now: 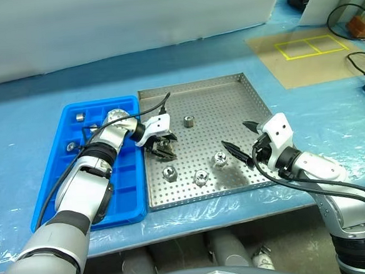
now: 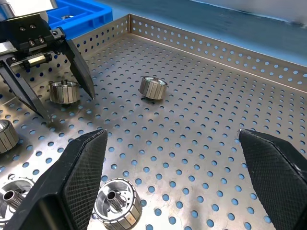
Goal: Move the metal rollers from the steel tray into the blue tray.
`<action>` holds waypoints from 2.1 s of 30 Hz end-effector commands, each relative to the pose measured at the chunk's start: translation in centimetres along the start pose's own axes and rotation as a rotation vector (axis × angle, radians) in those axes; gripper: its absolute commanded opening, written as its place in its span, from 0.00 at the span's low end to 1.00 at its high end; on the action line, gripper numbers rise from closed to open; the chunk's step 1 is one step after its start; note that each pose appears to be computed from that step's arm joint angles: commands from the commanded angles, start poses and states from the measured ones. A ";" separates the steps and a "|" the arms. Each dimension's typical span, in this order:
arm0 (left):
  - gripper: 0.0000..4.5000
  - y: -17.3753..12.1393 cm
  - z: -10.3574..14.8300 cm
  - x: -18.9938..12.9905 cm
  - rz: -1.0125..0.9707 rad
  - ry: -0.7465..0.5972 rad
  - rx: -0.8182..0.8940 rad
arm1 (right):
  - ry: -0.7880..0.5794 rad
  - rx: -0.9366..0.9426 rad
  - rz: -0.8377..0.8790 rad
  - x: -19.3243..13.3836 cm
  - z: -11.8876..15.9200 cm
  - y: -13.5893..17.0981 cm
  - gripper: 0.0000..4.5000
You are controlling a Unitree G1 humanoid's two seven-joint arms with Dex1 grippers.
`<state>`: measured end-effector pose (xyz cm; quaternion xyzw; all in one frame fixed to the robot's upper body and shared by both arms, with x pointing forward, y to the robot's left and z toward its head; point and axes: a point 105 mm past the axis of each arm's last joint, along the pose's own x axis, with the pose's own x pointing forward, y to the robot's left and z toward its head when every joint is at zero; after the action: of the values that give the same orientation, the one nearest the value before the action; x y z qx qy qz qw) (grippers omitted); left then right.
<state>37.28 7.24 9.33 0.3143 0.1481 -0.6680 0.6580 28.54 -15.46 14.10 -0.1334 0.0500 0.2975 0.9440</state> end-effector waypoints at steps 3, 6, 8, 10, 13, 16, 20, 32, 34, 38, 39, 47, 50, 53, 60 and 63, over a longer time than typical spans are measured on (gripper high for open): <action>0.56 -0.7 -1.2 0.8 -0.024 0.038 -0.031 | -0.024 -0.027 -0.013 0.0 0.7 -0.2 1.00; 0.46 -0.4 -1.4 0.6 0.007 0.053 -0.028 | -0.027 -0.028 -0.013 0.1 0.8 -0.2 1.00; 0.46 -0.6 -1.5 0.5 -0.009 0.054 -0.034 | -0.027 -0.028 -0.012 0.2 0.7 -0.2 1.00; 0.39 -0.7 -1.5 0.3 -0.019 0.053 -0.036 | -0.030 -0.027 -0.009 0.3 0.8 -0.1 1.00; 0.37 -0.2 -1.3 0.1 0.021 0.041 -0.031 | -0.033 -0.027 -0.004 0.5 0.8 -0.1 1.00; 0.37 0.3 0.4 -0.3 0.029 -0.043 -0.037 | -0.036 -0.028 0.005 0.8 0.8 -0.1 1.00; 0.37 1.6 3.7 -2.0 0.079 -0.207 -0.042 | -0.046 -0.029 0.021 1.2 1.0 0.0 1.00; 0.37 2.5 4.3 -8.2 0.235 -0.237 -0.018 | -0.129 -0.095 0.162 4.7 3.6 0.2 1.00; 0.37 1.8 3.6 -9.6 0.257 -0.203 -0.013 | -0.138 -0.123 0.225 5.4 4.0 0.7 1.00; 0.37 0.7 2.5 -12.3 0.348 -0.184 -0.051 | -0.180 -0.155 0.350 7.3 5.5 1.7 1.00; 0.37 0.4 2.2 -12.8 0.370 -0.177 -0.060 | -0.194 -0.155 0.379 7.7 6.0 1.9 1.00; 0.37 -4.5 0.8 -16.3 0.554 -0.141 -0.173 | -0.249 -0.258 0.702 11.6 8.1 6.7 1.00; 0.37 -6.5 0.4 -16.2 0.588 -0.133 -0.220 | -0.258 -0.267 0.770 12.4 8.2 7.8 1.00; 0.37 -7.8 -0.3 -16.2 0.630 -0.127 -0.268 | -0.271 -0.270 0.801 13.1 8.6 8.2 1.00; 0.37 -8.4 -1.5 -15.1 0.685 -0.119 -0.313 | -0.279 -0.291 0.850 13.6 8.4 8.7 1.00; 0.37 -7.3 -1.9 -15.2 0.731 -0.107 -0.283 | -0.280 -0.287 0.848 13.6 8.3 8.7 1.00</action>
<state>28.98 21.06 14.65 0.1965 0.1110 -0.3894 0.8930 34.89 0.86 16.22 -0.1826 -0.0388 0.6745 0.7143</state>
